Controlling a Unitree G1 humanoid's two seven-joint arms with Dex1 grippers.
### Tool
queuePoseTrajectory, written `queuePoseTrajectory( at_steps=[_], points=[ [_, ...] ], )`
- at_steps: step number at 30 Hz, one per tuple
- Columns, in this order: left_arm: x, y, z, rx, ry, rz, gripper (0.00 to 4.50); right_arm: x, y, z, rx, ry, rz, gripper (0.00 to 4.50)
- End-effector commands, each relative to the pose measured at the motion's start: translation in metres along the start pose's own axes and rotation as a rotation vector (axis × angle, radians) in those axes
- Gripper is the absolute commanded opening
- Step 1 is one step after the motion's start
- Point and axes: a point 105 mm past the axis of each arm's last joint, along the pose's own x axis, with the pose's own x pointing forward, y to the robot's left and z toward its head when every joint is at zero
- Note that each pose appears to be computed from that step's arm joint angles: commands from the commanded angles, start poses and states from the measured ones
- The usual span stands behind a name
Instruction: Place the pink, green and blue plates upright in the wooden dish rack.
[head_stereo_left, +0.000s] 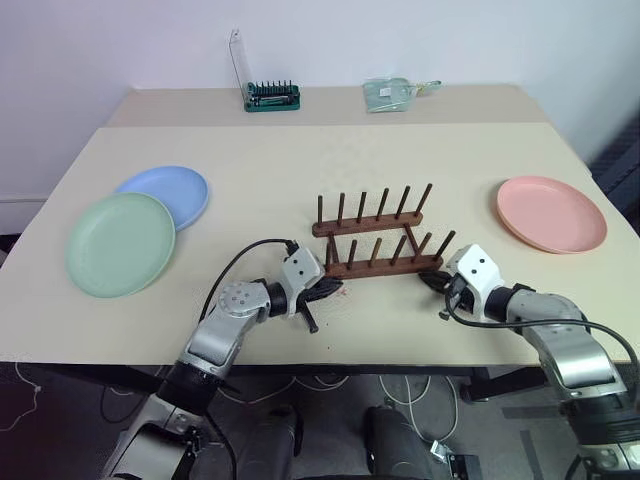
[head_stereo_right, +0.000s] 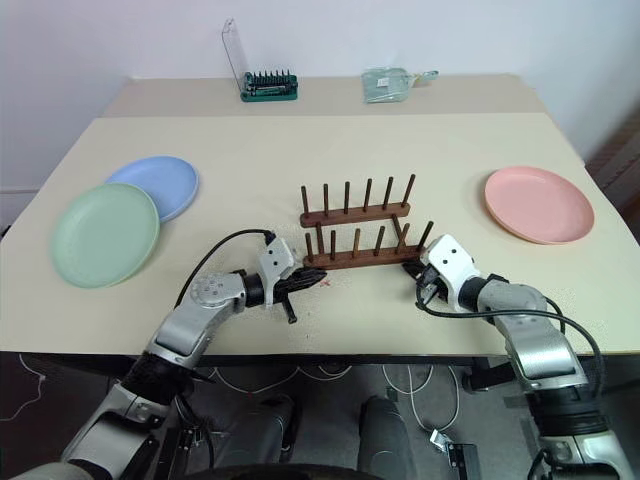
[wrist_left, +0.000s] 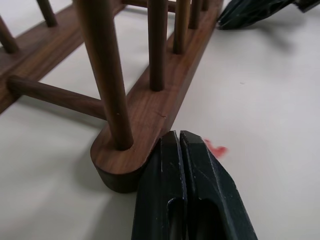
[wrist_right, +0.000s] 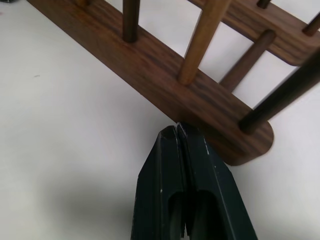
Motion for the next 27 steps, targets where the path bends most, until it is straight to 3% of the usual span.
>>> queuePoseTrajectory(
  at_steps=[1, 10, 15, 18, 21, 26, 27],
  points=[
    [-0.004, 0.021, -0.006, 0.016, 0.024, 0.105, 0.05, 0.006, -0.007, 0.013, -0.045, -0.045, -0.035, 0.0],
    [-0.004, 0.037, -0.008, 0.034, 0.023, 0.198, 0.05, 0.013, -0.014, 0.018, -0.073, -0.063, -0.076, 0.0],
    [-0.005, 0.036, -0.011, 0.034, 0.027, 0.194, 0.05, 0.009, -0.013, 0.018, -0.077, -0.066, -0.072, 0.0],
    [-0.013, 0.022, -0.011, 0.007, 0.023, 0.095, 0.05, -0.007, -0.025, 0.029, -0.104, -0.104, -0.109, 0.0],
    [-0.038, 0.005, -0.011, -0.007, 0.002, -0.03, 0.0, -0.041, -0.069, 0.019, -0.085, -0.013, -0.247, 0.84],
    [-0.071, -0.003, -0.011, -0.027, 0.009, -0.118, 0.0, -0.061, -0.106, 0.009, -0.165, 0.106, -0.377, 3.29],
    [-0.074, -0.002, -0.012, -0.024, 0.016, -0.118, 0.0, -0.062, -0.11, 0.008, -0.173, 0.119, -0.392, 3.29]
  ],
)
